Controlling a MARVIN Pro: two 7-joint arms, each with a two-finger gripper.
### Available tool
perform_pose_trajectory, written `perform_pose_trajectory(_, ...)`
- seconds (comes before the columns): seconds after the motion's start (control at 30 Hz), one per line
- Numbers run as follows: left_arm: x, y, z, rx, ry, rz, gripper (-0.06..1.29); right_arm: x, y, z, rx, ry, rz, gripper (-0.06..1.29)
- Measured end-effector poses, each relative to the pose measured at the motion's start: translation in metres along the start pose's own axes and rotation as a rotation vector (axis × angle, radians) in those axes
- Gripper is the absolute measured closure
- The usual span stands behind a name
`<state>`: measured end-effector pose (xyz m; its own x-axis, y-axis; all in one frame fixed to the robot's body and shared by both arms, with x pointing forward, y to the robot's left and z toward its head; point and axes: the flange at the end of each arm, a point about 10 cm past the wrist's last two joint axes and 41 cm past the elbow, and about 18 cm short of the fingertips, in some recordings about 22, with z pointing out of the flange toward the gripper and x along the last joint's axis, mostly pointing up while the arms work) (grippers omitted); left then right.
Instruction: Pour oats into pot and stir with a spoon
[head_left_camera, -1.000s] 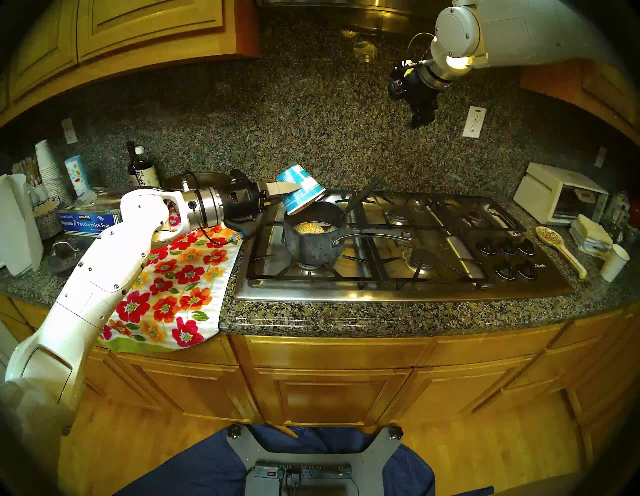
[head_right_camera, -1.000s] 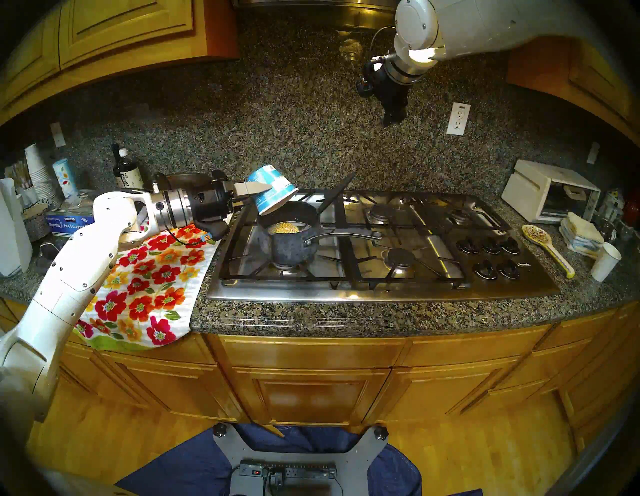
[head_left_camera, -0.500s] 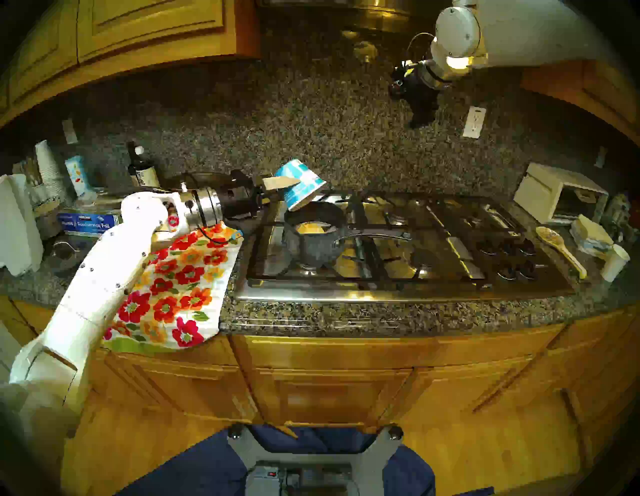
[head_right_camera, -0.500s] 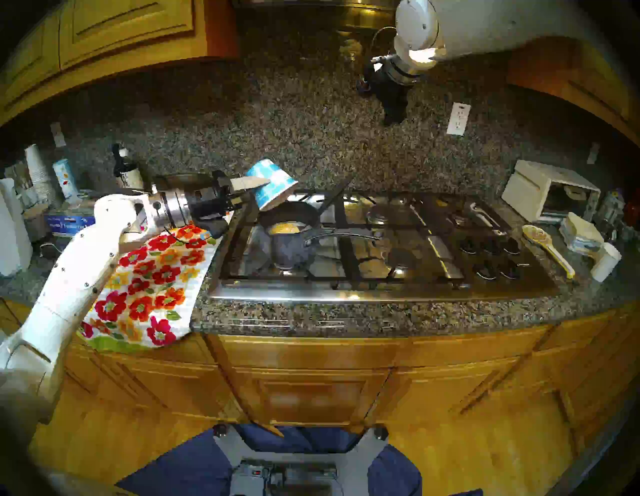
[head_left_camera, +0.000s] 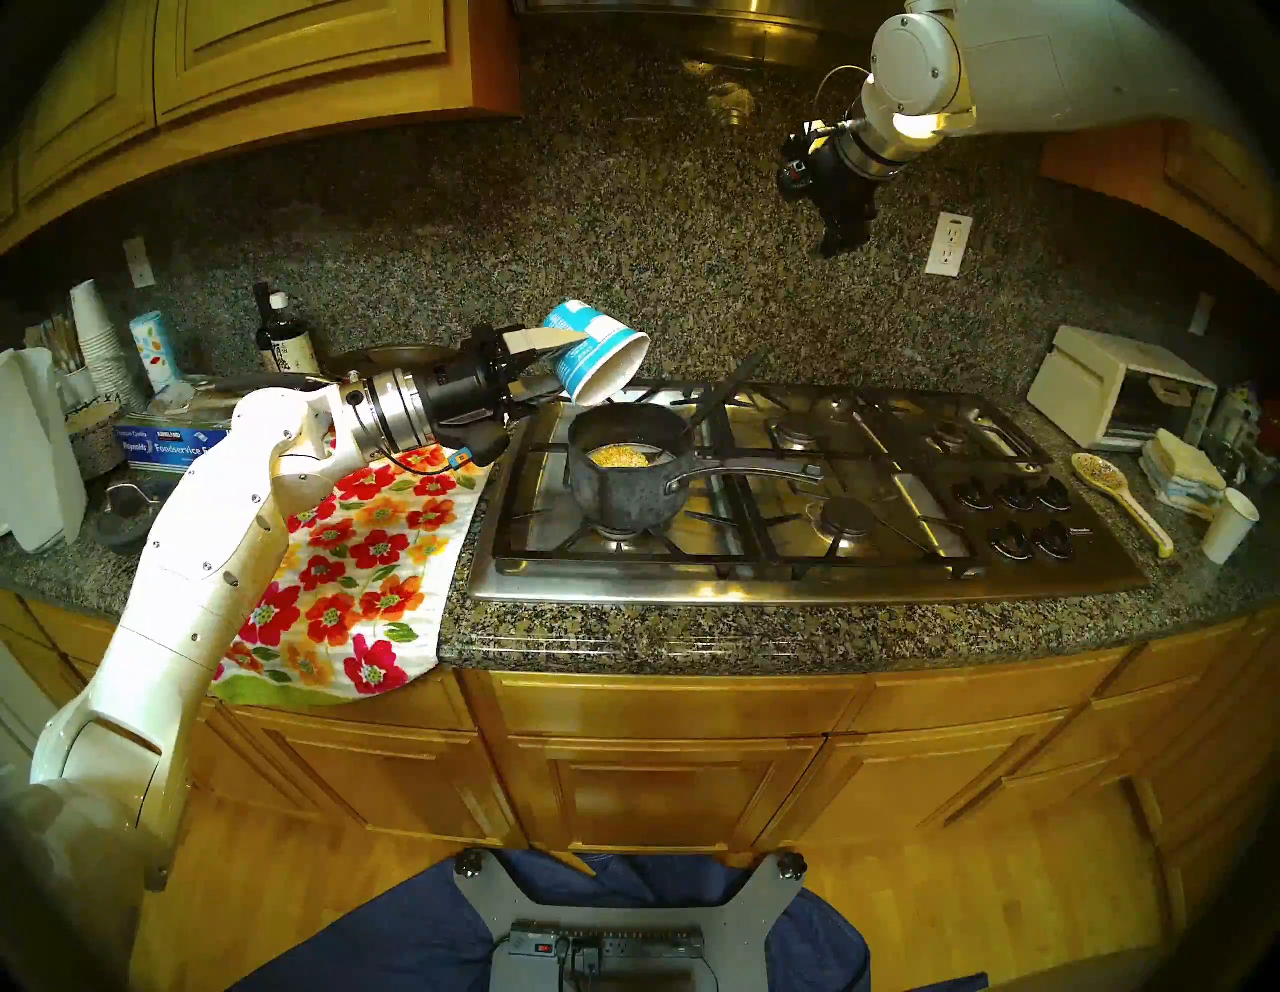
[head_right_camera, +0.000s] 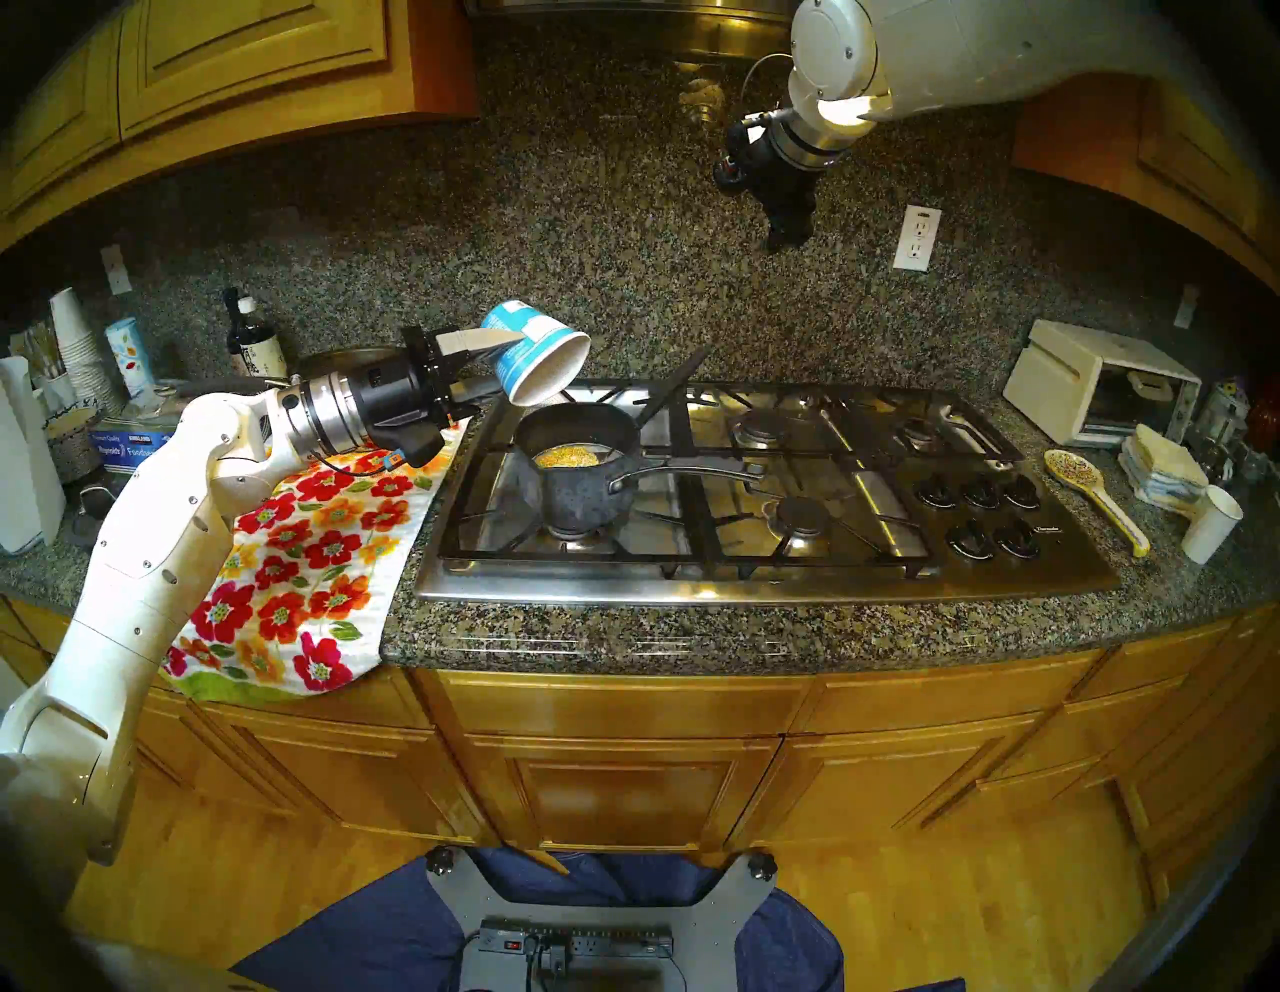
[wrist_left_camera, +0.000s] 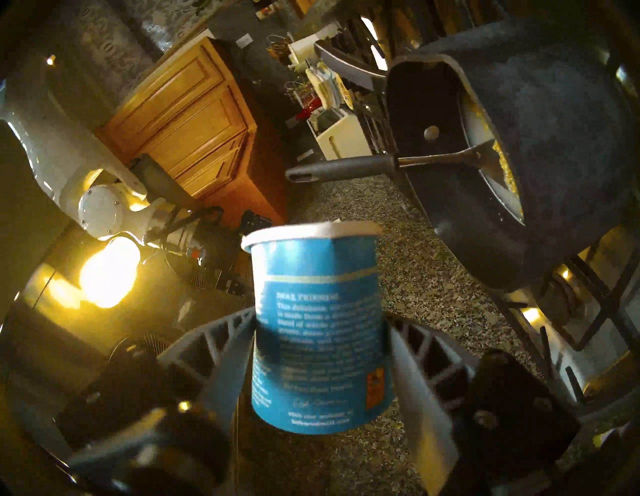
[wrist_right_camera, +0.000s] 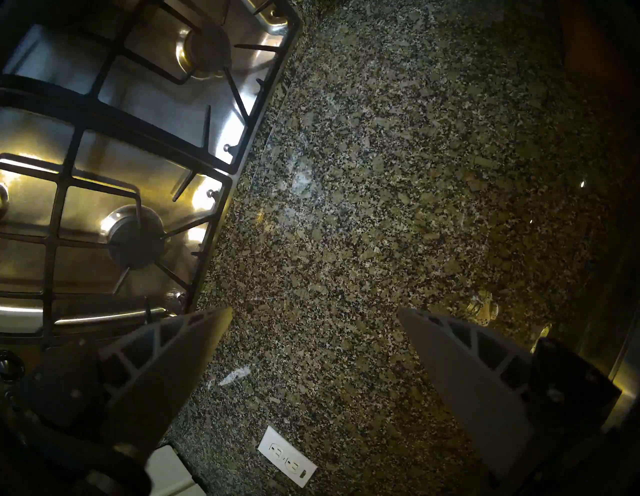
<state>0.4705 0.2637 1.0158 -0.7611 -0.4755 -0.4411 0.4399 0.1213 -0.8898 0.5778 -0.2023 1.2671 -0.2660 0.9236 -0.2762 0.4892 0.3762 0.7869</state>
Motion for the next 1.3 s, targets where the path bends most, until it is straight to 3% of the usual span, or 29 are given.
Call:
perform_pose_trajectory(0.63,0.014,0.011,-0.033,0.058,-0.081,-0.264,0.51,0.0,0.0,0.0,0.002,0.001,0.0,-0.03)
perform_pose_trajectory(1.3,0.021,0.033,-0.083,0.066,-0.261,-0.585,0.51,0.0,-0.001,0.0,0.004,0.003,-0.001,-0.03)
